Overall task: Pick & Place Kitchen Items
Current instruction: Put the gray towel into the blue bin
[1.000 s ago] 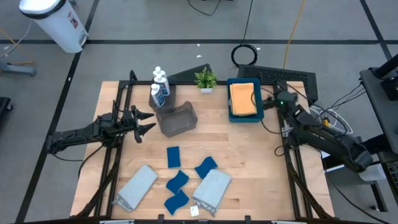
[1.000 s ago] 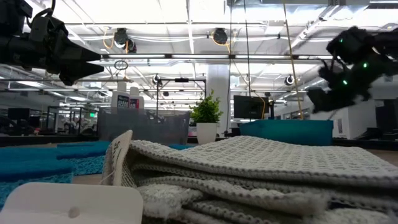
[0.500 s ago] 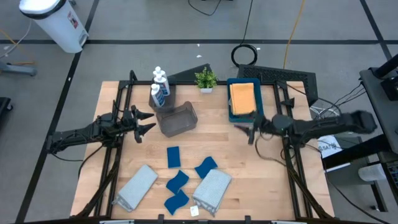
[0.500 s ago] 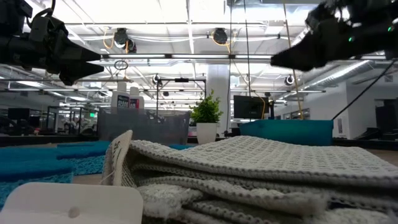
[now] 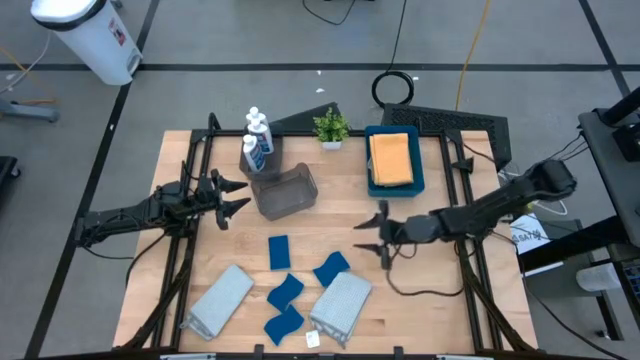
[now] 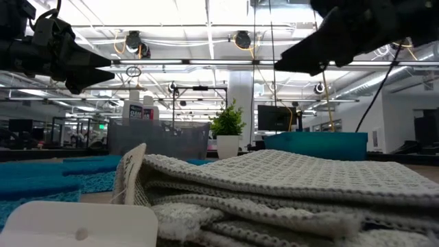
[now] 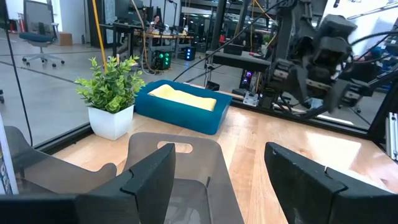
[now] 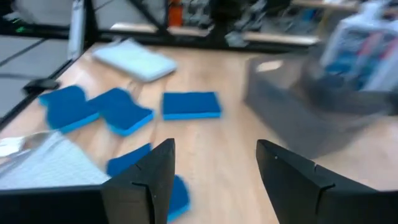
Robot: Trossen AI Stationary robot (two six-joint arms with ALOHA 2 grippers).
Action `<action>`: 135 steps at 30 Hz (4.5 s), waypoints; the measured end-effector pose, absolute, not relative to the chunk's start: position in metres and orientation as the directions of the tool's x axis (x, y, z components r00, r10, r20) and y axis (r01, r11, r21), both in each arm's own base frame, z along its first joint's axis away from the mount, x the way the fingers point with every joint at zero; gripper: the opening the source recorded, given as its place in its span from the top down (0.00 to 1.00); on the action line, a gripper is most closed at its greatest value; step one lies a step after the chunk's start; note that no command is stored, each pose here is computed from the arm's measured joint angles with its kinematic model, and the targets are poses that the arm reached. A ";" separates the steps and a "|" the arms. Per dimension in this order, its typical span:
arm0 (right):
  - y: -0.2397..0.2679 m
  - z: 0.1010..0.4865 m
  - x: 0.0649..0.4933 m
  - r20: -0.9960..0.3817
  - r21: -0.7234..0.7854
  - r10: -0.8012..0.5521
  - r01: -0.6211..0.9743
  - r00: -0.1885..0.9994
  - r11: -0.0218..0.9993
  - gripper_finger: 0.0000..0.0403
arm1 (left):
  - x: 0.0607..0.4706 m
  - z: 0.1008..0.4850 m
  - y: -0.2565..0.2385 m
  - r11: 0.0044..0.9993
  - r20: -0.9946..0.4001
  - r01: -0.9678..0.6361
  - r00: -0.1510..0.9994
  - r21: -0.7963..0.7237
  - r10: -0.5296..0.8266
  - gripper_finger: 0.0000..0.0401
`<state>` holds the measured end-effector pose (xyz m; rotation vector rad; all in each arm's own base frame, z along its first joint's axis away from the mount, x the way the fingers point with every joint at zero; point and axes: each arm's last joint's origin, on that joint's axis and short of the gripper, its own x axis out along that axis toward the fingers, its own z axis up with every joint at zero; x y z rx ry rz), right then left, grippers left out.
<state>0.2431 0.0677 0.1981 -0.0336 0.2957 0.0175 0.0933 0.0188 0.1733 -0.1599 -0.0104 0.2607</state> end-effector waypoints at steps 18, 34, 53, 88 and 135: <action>0.087 0.144 0.327 -0.594 0.072 0.236 -0.240 0.769 0.968 0.43 | 0.093 0.173 0.019 0.954 -0.011 -0.255 0.966 -0.159 0.257 0.38; 0.045 0.130 0.336 -0.621 -0.105 -0.084 0.023 0.779 0.994 0.45 | 0.093 0.173 0.019 0.954 -0.011 -0.255 0.966 -0.159 0.257 0.38; 0.105 0.179 0.283 -0.630 0.333 0.223 0.000 0.744 0.943 0.45 | 0.093 0.173 0.019 0.954 -0.011 -0.255 0.966 -0.159 0.256 0.37; 0.090 0.097 0.302 -0.668 0.639 0.512 0.064 0.540 0.766 0.56 | 0.093 0.173 0.019 0.954 -0.011 -0.255 0.966 -0.159 0.257 0.38; 0.067 0.197 0.233 -0.758 -0.201 -0.096 -0.091 0.645 0.975 1.00 | 0.093 0.173 0.019 0.954 -0.011 -0.255 0.966 -0.159 0.257 0.37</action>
